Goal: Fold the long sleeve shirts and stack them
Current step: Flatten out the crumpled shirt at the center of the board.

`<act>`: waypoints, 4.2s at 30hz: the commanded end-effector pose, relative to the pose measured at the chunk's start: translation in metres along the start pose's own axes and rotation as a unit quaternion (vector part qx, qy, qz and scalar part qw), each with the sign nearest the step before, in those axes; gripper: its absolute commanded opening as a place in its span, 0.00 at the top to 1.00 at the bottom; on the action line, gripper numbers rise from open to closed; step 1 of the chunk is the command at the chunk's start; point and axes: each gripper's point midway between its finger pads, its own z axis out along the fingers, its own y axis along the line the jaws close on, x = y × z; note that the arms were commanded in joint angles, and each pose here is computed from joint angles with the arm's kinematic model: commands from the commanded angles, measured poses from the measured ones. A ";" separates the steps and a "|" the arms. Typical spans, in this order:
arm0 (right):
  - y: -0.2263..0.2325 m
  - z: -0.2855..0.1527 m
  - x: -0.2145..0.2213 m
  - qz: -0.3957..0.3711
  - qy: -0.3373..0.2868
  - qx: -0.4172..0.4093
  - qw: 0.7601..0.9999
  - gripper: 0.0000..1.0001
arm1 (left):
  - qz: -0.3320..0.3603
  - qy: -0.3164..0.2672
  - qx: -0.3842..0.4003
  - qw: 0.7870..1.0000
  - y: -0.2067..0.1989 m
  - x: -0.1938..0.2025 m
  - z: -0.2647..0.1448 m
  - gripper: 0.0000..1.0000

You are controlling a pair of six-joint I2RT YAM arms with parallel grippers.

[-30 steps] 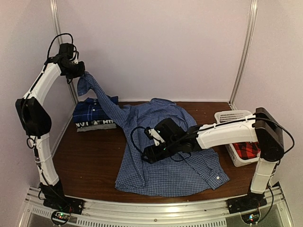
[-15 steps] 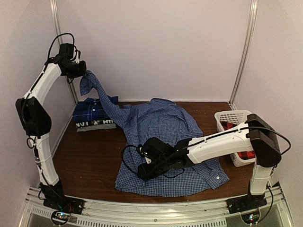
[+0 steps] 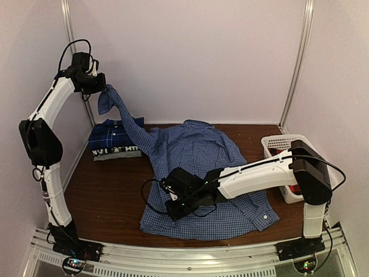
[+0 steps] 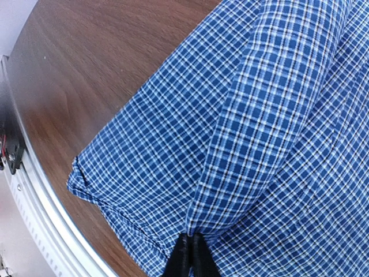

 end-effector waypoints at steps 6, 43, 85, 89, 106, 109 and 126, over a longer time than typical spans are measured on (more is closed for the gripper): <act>0.062 -0.010 -0.049 -0.058 -0.032 -0.080 0.995 1.00 | 0.005 -0.053 0.018 0.998 -0.009 -0.030 -0.010 1.00; 0.147 0.047 -0.153 -0.096 -0.141 -0.319 0.932 0.99 | -0.014 -0.196 0.046 0.979 -0.025 -0.105 -0.060 1.00; -0.211 -0.158 -0.089 0.075 -0.176 0.172 0.966 0.21 | 0.003 0.006 -0.054 0.998 -0.001 0.113 -0.080 0.15; -0.223 -0.154 -0.073 0.078 -0.156 0.176 0.969 0.21 | 0.013 0.017 -0.017 1.000 -0.035 0.121 -0.087 0.13; -0.210 -0.127 -0.005 0.075 -0.083 0.182 0.977 0.27 | 0.032 0.227 0.239 0.944 -0.237 0.330 -0.042 0.14; -0.206 -0.115 -0.005 0.069 -0.078 0.179 0.978 0.29 | 0.020 0.247 0.221 0.943 -0.226 0.356 -0.031 0.15; -0.232 -0.087 0.015 0.062 -0.039 0.228 0.971 0.51 | 0.035 0.297 0.107 0.948 -0.152 0.422 -0.031 0.14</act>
